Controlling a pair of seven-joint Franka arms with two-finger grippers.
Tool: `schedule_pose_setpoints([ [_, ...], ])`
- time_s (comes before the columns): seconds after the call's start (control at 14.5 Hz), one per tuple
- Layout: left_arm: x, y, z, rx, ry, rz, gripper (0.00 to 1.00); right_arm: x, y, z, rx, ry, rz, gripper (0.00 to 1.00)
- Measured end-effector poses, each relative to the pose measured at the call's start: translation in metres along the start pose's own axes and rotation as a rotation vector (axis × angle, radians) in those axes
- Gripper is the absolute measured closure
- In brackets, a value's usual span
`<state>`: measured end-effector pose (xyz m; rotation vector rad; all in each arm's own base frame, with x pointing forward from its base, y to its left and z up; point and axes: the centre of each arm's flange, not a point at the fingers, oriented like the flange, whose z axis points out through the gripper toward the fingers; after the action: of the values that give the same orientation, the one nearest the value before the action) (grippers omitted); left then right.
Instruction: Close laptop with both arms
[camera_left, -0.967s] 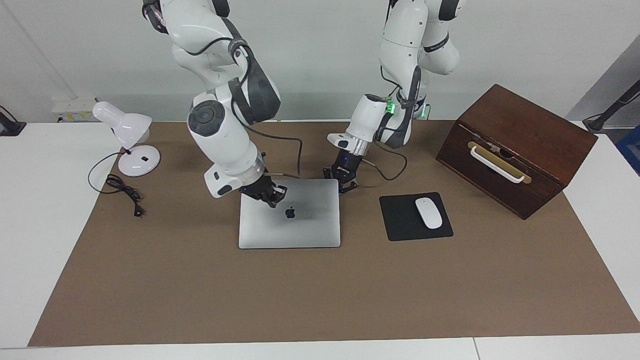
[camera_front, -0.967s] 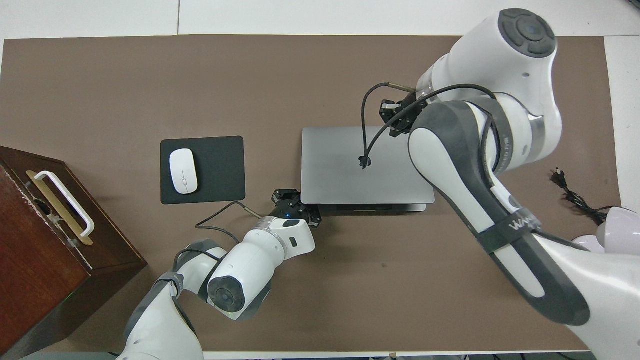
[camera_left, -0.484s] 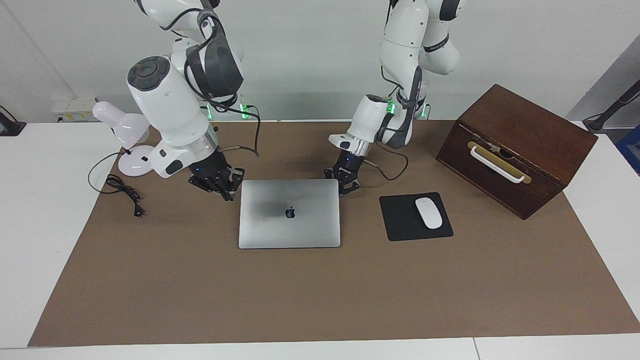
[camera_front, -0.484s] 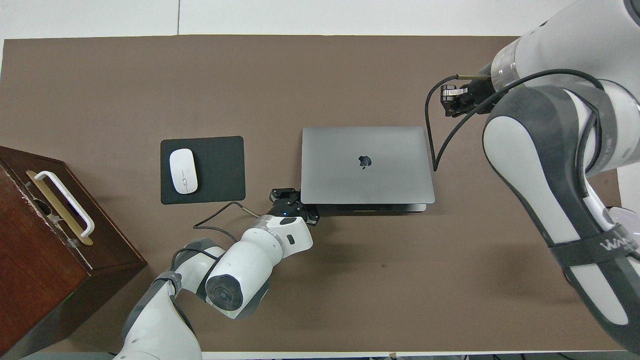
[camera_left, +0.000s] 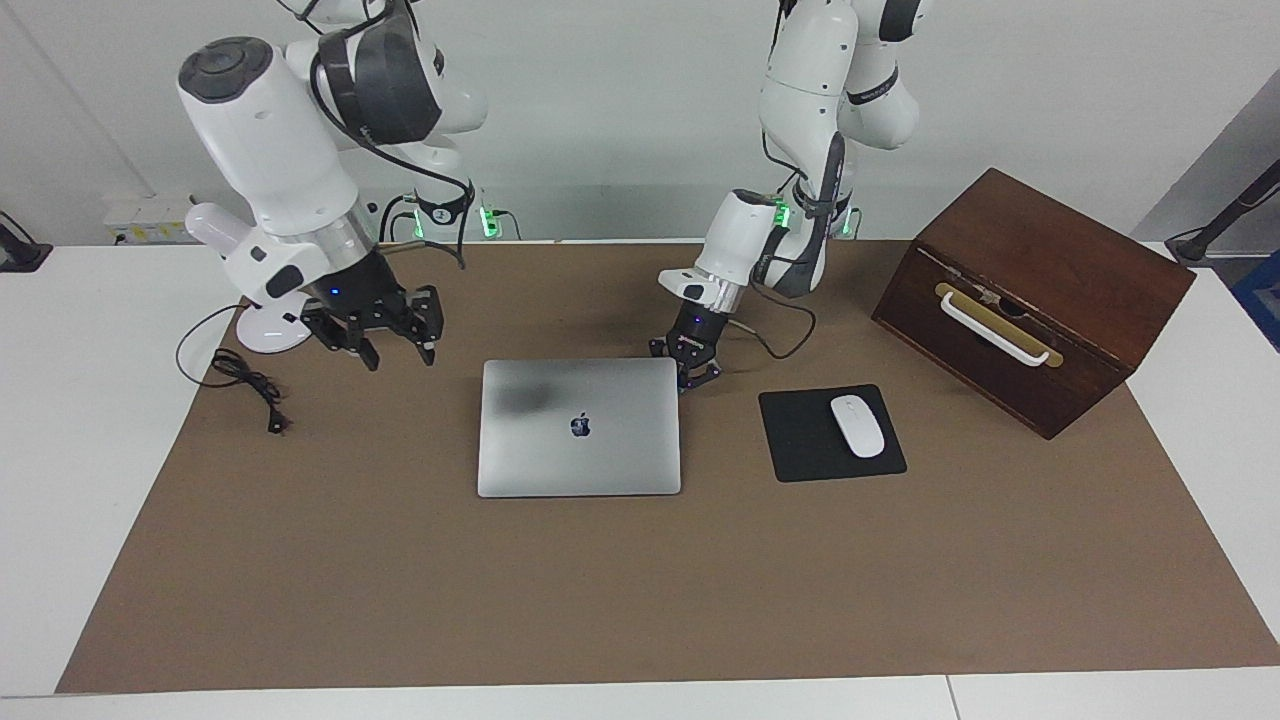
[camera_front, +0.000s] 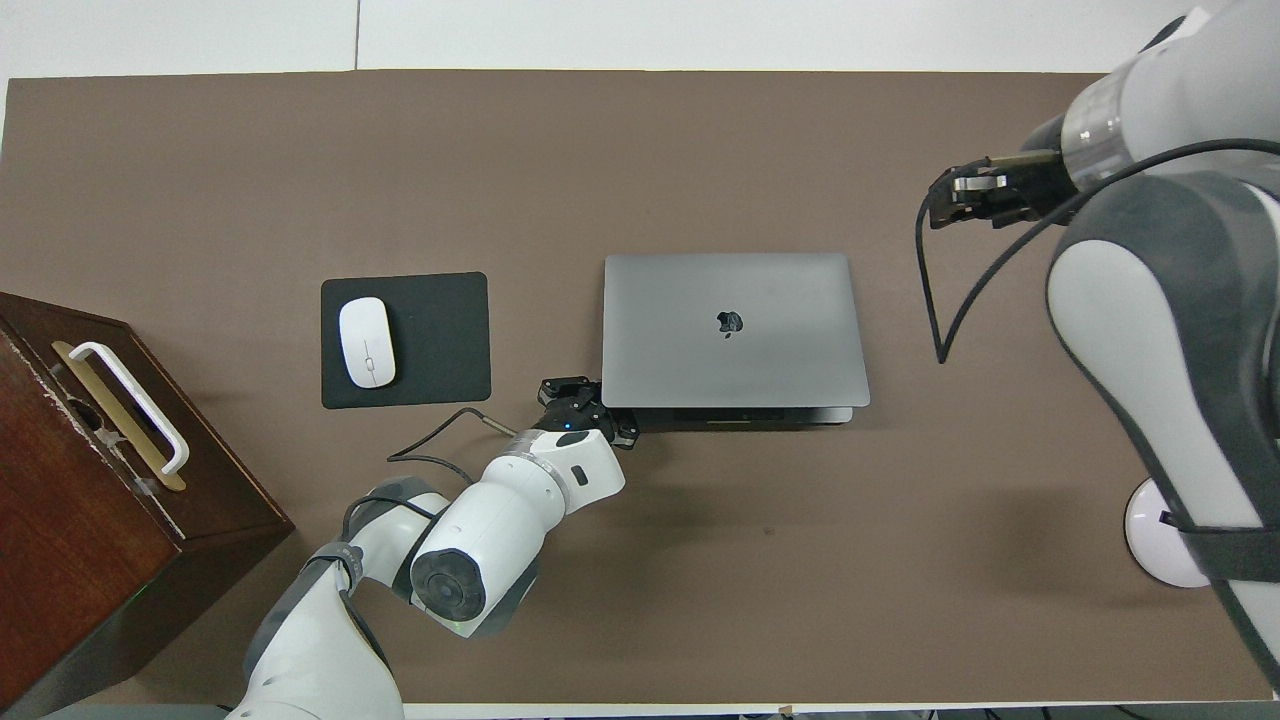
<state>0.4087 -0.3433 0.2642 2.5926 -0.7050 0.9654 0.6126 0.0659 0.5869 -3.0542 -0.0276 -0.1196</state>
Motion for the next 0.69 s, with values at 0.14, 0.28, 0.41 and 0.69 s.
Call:
schedule_pose_setpoints([
  [0.14, 0.0, 0.0, 0.0, 0.0, 0.0, -0.011, 0.99, -0.007, 0.019, -0.013, -0.007, -0.004, 0.003, 0.15],
  [0.28, 0.0, 0.0, 0.0, 0.0, 0.0, -0.019, 0.99, -0.01, 0.032, -0.02, -0.011, -0.001, 0.018, 0.0],
  [0.41, 0.0, 0.0, -0.001, 0.0, 0.0, -0.029, 0.99, -0.012, 0.044, -0.027, -0.016, 0.006, 0.038, 0.0],
  [0.69, 0.001, -0.001, -0.005, 0.006, -0.032, -0.042, 0.99, -0.028, 0.06, -0.042, -0.026, -0.029, 0.069, 0.0],
])
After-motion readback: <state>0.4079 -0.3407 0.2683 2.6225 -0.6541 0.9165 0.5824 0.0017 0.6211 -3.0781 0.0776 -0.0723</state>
